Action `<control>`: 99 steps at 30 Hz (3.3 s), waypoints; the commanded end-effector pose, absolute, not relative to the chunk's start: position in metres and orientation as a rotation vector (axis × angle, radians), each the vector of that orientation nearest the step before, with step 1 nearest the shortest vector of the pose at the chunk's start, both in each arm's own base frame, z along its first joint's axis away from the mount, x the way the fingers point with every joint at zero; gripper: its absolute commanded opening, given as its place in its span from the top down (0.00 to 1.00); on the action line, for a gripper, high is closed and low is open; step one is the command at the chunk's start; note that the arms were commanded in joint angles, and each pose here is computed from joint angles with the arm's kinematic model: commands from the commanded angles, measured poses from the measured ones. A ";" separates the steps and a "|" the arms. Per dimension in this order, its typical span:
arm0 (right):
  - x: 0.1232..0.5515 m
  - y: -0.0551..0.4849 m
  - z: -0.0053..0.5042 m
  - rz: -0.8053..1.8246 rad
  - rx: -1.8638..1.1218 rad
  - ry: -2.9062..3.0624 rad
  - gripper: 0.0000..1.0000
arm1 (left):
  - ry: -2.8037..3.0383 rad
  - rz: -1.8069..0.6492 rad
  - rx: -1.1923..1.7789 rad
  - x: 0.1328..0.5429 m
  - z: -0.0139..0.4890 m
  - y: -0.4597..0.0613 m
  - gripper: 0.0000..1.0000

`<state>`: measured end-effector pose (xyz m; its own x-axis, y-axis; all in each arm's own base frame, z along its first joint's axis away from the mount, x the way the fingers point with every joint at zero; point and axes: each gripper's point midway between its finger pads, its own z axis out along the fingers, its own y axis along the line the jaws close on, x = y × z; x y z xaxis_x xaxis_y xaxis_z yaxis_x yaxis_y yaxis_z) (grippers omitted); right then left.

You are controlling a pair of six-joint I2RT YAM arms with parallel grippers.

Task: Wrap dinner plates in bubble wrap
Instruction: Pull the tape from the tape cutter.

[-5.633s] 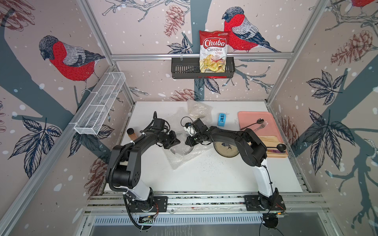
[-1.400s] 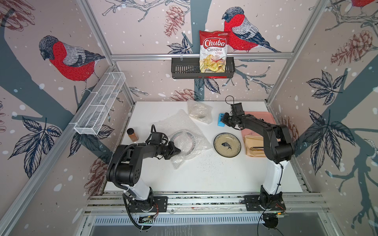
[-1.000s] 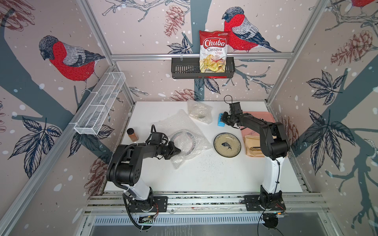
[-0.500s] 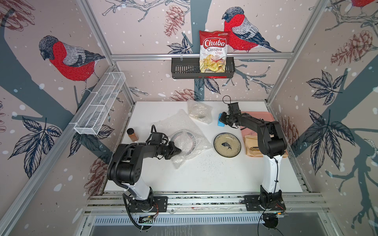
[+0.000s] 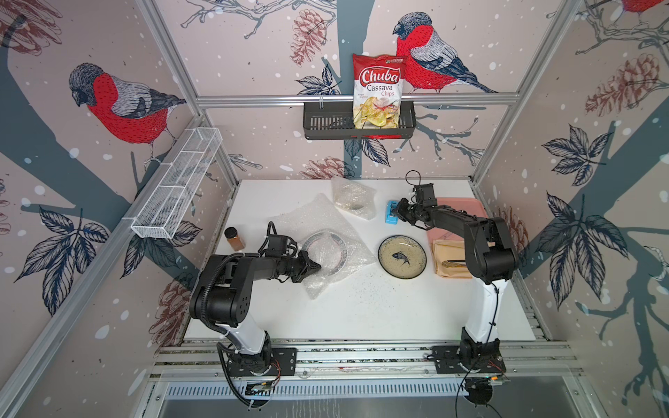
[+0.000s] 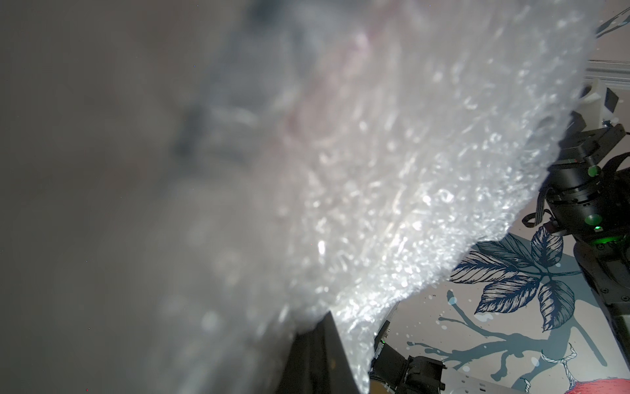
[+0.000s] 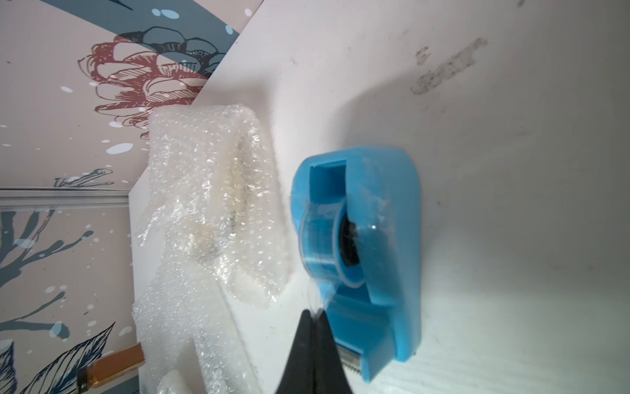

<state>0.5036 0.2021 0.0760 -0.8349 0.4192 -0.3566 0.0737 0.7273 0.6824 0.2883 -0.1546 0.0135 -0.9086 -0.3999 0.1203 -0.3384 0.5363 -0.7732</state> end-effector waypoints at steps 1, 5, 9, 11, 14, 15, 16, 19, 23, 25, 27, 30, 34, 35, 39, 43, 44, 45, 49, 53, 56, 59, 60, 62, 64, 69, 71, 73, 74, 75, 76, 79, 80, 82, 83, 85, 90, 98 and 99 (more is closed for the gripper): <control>0.501 0.217 0.094 1.053 0.319 2.410 1.00 | 2.903 -0.918 -0.922 0.249 -0.038 -0.117 1.00; 0.497 0.218 0.090 1.074 0.320 2.431 1.00 | 2.902 -0.922 -0.921 0.248 -0.037 -0.117 1.00; 0.489 0.219 0.094 1.091 0.314 2.440 1.00 | 2.901 -0.921 -0.922 0.248 -0.037 -0.117 1.00; 0.483 0.220 0.098 1.106 0.308 2.439 1.00 | 2.900 -0.923 -0.928 0.248 -0.037 -0.117 1.00; 0.474 0.219 0.102 1.117 0.303 2.445 1.00 | 2.897 -0.927 -0.928 0.248 -0.037 -0.117 1.00; 0.471 0.218 0.101 1.113 0.302 2.449 1.00 | 2.895 -0.929 -0.928 0.249 -0.037 -0.117 1.00; 0.468 0.217 0.100 1.110 0.305 2.455 1.00 | 2.896 -0.931 -0.925 0.249 -0.037 -0.118 1.00; 0.459 0.216 0.098 1.115 0.306 2.469 1.00 | 2.897 -0.932 -0.926 0.249 -0.037 -0.118 1.00; 0.447 0.218 0.095 1.122 0.302 2.482 1.00 | 2.892 -0.940 -0.925 0.249 -0.035 -0.118 1.00; 0.444 0.218 0.094 1.124 0.298 2.489 1.00 | 2.889 -0.942 -0.923 0.249 -0.034 -0.118 1.00; 0.439 0.220 0.093 1.121 0.287 2.501 1.00 | 2.888 -0.940 -0.923 0.249 -0.034 -0.118 1.00; 0.434 0.220 0.091 1.115 0.281 2.509 1.00 | 2.883 -0.942 -0.922 0.249 -0.033 -0.118 1.00; 0.432 0.215 0.069 1.074 0.308 2.548 1.00 | 2.886 -0.949 -0.928 0.247 -0.035 -0.119 1.00; 0.433 0.214 0.063 1.060 0.318 2.553 1.00 | 2.885 -0.950 -0.926 0.248 -0.035 -0.119 1.00; 0.434 0.211 0.043 1.021 0.327 2.568 1.00 | 2.884 -0.948 -0.928 0.247 -0.035 -0.119 1.00; 0.434 0.205 0.030 0.971 0.344 2.584 1.00 | 2.890 -0.948 -0.934 0.246 -0.038 -0.119 1.00; 0.433 0.203 0.029 0.953 0.344 2.591 1.00 | 2.890 -0.948 -0.934 0.245 -0.038 -0.118 1.00; 0.433 0.201 0.029 0.940 0.341 2.592 0.98 | 2.891 -0.945 -0.935 0.244 -0.038 -0.118 1.00; 0.428 0.195 0.042 0.915 0.298 2.574 0.85 | 2.898 -0.942 -0.939 0.243 -0.040 -0.118 1.00; 0.419 0.191 0.060 0.899 0.219 2.556 0.66 | 2.896 -0.942 -0.939 0.244 -0.041 -0.118 1.00; 0.418 0.183 0.069 0.879 0.192 2.531 0.58 | 2.897 -0.944 -0.938 0.244 -0.041 -0.118 1.00; 0.424 0.183 0.074 0.973 0.202 2.482 0.55 | 2.902 -0.945 -0.940 0.244 -0.042 -0.118 1.00; 0.428 0.183 0.075 0.989 0.204 2.469 0.53 | 2.904 -0.944 -0.941 0.243 -0.043 -0.118 1.00; 0.436 0.183 0.074 1.001 0.209 2.460 0.51 | 2.903 -0.944 -0.943 0.243 -0.042 -0.118 1.00; 0.443 0.184 0.075 1.007 0.200 2.433 0.49 | 2.902 -0.938 -0.944 0.244 -0.042 -0.118 1.00; 0.460 0.195 0.073 1.070 0.149 2.383 0.48 | 2.907 -0.938 -0.953 0.243 -0.044 -0.118 1.00; 0.466 0.196 0.069 1.063 0.146 2.371 0.48 | 2.908 -0.935 -0.957 0.243 -0.044 -0.117 1.00; 0.471 0.198 0.070 1.065 0.130 2.354 0.48 | 2.911 -0.933 -0.957 0.242 -0.045 -0.117 1.00; 0.473 0.199 0.070 1.060 0.119 2.347 0.49 | 2.912 -0.929 -0.959 0.242 -0.045 -0.117 1.00; 0.475 0.201 0.070 1.063 0.110 2.343 0.49 | 2.911 -0.929 -0.959 0.242 -0.045 -0.117 1.00; 0.476 0.202 0.068 1.059 0.104 2.344 0.49 | 2.912 -0.928 -0.961 0.241 -0.045 -0.117 1.00; 0.479 0.205 0.060 1.061 0.097 2.360 0.49 | 2.914 -0.927 -0.965 0.241 -0.046 -0.117 1.00; 0.479 0.207 0.057 1.066 0.095 2.365 0.49 | 2.914 -0.927 -0.965 0.241 -0.046 -0.117 1.00; 0.477 0.209 0.054 1.075 0.093 2.374 0.50 | 2.918 -0.923 -0.971 0.240 -0.047 -0.116 1.00; 0.477 0.210 0.052 1.077 0.091 2.376 0.50 | 2.918 -0.924 -0.971 0.240 -0.047 -0.116 1.00; 0.475 0.211 0.051 1.075 0.084 2.377 0.51 | 2.921 -0.922 -0.974 0.239 -0.048 -0.116 1.00; 0.479 0.211 0.045 1.049 0.077 2.380 0.52 | 2.920 -0.927 -0.973 0.240 -0.048 -0.117 1.00; 0.479 0.215 0.039 0.993 -0.019 2.350 0.54 | 2.921 -0.922 -0.981 0.239 -0.048 -0.116 1.00; 0.480 0.217 0.038 0.994 -0.029 2.348 0.54 | 2.922 -0.921 -0.981 0.238 -0.048 -0.116 1.00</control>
<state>0.4701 0.2158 0.0361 -0.8685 0.2216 -0.4433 -0.1734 0.7021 0.6907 0.2880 -0.1590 0.0126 -0.9181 -0.3787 0.1164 -0.3095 0.5019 -0.8077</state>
